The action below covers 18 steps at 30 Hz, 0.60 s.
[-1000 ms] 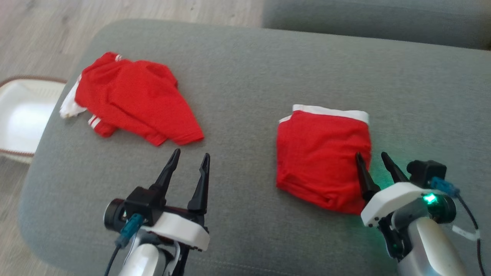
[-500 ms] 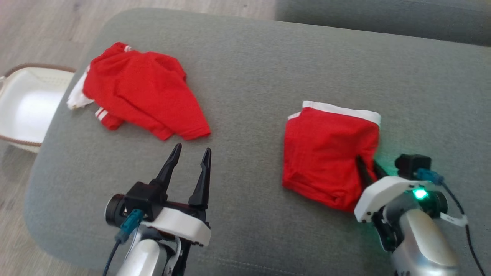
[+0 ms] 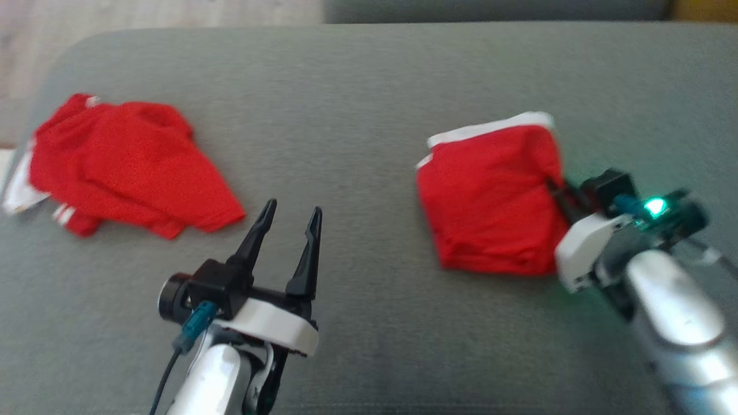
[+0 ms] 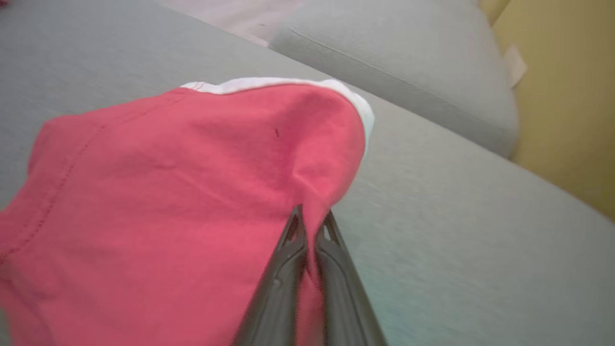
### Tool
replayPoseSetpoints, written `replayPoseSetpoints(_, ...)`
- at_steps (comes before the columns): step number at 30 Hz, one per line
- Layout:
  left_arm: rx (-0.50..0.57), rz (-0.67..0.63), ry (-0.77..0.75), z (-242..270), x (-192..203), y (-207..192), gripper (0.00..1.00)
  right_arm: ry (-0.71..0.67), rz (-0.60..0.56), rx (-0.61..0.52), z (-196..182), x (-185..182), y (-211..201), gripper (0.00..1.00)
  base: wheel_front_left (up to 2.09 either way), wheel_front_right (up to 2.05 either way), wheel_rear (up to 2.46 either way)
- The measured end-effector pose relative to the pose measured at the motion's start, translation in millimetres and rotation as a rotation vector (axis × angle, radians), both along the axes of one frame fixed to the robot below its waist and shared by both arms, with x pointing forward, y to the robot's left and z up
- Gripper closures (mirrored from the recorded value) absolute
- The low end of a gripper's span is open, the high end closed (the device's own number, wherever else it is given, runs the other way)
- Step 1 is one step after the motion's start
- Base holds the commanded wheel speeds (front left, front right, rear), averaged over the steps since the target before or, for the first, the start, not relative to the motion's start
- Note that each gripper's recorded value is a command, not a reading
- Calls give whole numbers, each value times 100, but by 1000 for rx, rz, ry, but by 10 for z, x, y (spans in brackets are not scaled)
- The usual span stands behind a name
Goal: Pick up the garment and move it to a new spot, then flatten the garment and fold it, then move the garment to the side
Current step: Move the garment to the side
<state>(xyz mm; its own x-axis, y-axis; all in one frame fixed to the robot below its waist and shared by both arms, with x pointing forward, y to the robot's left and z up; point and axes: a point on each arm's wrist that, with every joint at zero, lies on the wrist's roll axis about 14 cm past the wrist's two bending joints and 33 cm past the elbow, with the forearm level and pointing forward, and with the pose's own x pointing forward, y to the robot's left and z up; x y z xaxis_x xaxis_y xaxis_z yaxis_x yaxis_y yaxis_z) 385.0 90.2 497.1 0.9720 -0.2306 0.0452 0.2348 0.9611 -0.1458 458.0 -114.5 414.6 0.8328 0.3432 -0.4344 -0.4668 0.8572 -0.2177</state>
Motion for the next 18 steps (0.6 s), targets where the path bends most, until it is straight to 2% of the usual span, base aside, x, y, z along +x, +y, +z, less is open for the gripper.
replayPoseSetpoints(8,-1,-137,-31,29,288,-410,0,7,-49,-298,79,87,-1166,100,0,0,0)
replayPoseSetpoints(15,-18,-214,-36,-23,498,-644,0,-14,-173,-416,363,292,-1978,100,0,0,0)
replayPoseSetpoints(18,-19,-232,-25,-91,545,-705,0,-25,-225,-430,428,349,-2208,100,0,0,0)
